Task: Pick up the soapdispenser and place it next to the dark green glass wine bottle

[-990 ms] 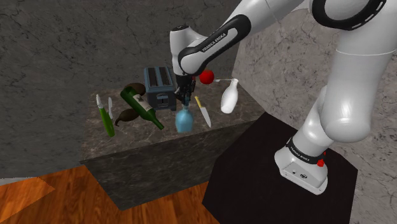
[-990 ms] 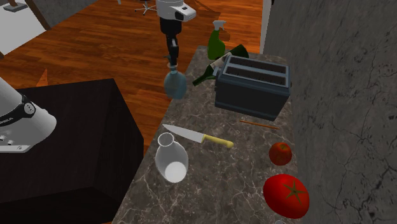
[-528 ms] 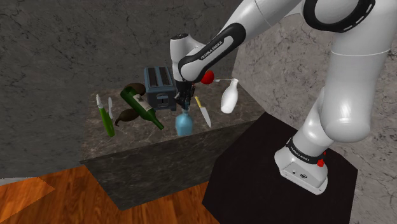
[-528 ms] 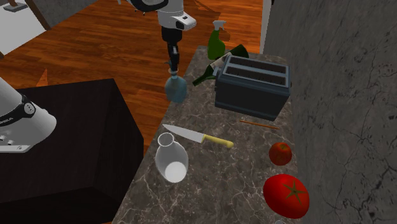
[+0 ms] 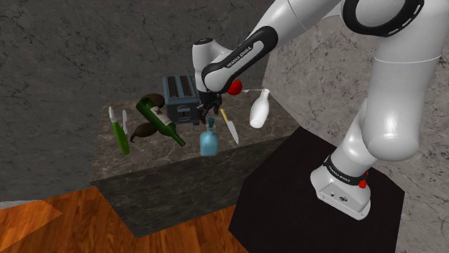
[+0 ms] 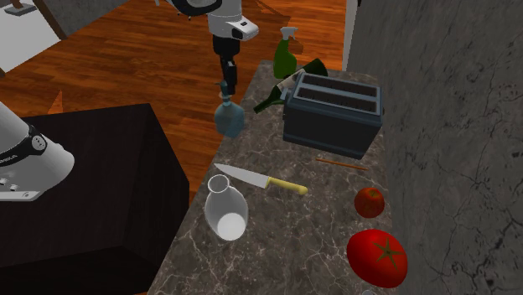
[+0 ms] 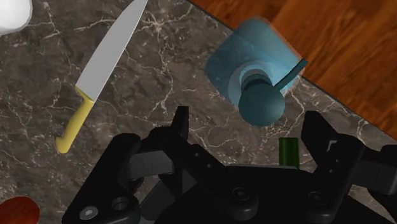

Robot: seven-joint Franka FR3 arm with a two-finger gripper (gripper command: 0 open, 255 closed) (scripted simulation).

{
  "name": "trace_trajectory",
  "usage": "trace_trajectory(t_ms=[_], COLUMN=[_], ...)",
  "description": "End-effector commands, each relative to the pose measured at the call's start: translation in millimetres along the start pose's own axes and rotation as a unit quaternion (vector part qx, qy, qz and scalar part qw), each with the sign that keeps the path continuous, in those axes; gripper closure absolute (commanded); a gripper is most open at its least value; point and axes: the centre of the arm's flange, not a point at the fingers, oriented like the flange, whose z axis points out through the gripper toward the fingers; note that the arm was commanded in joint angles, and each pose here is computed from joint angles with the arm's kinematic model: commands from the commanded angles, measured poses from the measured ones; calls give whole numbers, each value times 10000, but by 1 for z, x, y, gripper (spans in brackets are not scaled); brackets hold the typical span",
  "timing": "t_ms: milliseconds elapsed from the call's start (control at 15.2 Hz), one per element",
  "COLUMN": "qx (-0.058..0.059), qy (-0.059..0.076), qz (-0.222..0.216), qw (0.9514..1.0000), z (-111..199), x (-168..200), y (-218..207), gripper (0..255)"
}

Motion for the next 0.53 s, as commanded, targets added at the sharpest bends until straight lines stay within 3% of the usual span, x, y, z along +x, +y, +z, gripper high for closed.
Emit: trace_trajectory(t_ms=[0,132,396,462], qx=[0,0,0,0], qy=[0,0,0,0], qz=[0,0,0,0], qw=[10000,10000,10000,10000], z=[0,0,-50,-50], x=[0,0,0,0], y=[0,0,0,0], gripper=[0,0,0,0])
